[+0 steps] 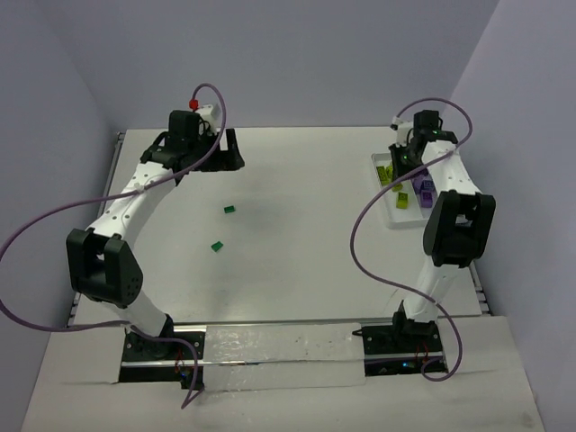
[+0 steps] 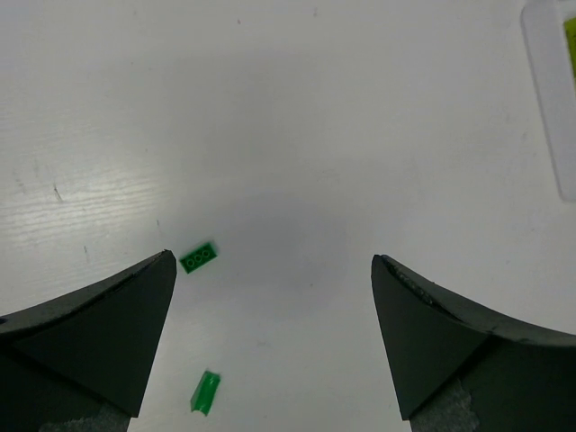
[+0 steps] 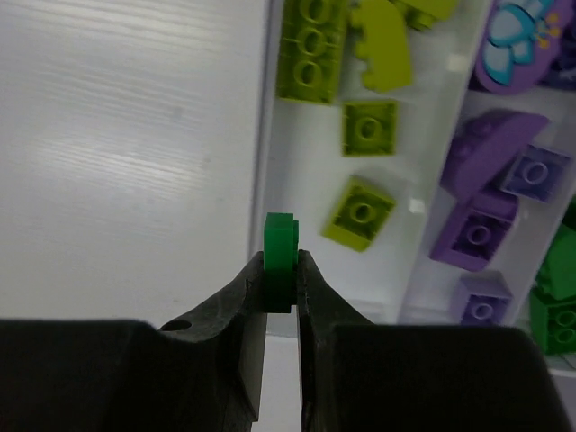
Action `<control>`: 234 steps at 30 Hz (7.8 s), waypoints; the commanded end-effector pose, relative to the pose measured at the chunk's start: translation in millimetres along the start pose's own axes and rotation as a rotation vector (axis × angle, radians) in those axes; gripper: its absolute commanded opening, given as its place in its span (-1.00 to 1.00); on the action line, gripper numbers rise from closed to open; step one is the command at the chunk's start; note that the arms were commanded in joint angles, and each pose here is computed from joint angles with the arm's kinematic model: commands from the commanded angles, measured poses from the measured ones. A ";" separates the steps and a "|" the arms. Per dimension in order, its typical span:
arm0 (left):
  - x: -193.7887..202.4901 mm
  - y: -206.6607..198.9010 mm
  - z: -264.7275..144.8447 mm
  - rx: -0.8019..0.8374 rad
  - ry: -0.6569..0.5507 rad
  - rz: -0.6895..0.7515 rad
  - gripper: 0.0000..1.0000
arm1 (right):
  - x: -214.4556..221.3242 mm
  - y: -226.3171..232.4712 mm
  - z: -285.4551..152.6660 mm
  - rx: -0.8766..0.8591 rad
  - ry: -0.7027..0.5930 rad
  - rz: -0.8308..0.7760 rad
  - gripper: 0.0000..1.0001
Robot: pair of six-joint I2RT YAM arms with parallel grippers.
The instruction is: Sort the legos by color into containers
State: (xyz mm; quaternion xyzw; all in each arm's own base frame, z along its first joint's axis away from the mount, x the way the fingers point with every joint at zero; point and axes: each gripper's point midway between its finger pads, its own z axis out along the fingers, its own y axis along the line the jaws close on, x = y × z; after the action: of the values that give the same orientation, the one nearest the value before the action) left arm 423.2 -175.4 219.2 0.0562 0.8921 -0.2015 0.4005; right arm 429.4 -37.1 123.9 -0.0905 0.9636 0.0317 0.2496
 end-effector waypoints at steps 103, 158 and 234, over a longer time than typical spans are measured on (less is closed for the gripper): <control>155.4 74.1 91.7 0.399 0.377 0.918 -0.66 | -42.9 103.4 -73.0 -0.338 -0.095 -0.041 0.82; 69.1 -129.1 -13.3 0.515 -0.012 0.685 0.98 | -5.3 327.7 -105.1 -1.203 0.058 0.047 -1.00; 215.9 82.6 -21.1 0.189 0.546 0.542 0.41 | -68.6 5.5 -68.9 0.041 -0.265 0.009 0.79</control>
State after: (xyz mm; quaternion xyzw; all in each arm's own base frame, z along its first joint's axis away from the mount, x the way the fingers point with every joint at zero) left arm 264.1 -98.8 44.1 0.3787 0.8986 -0.1712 0.1404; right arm 463.0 -32.3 205.2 -0.0815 0.9263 0.0145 0.3676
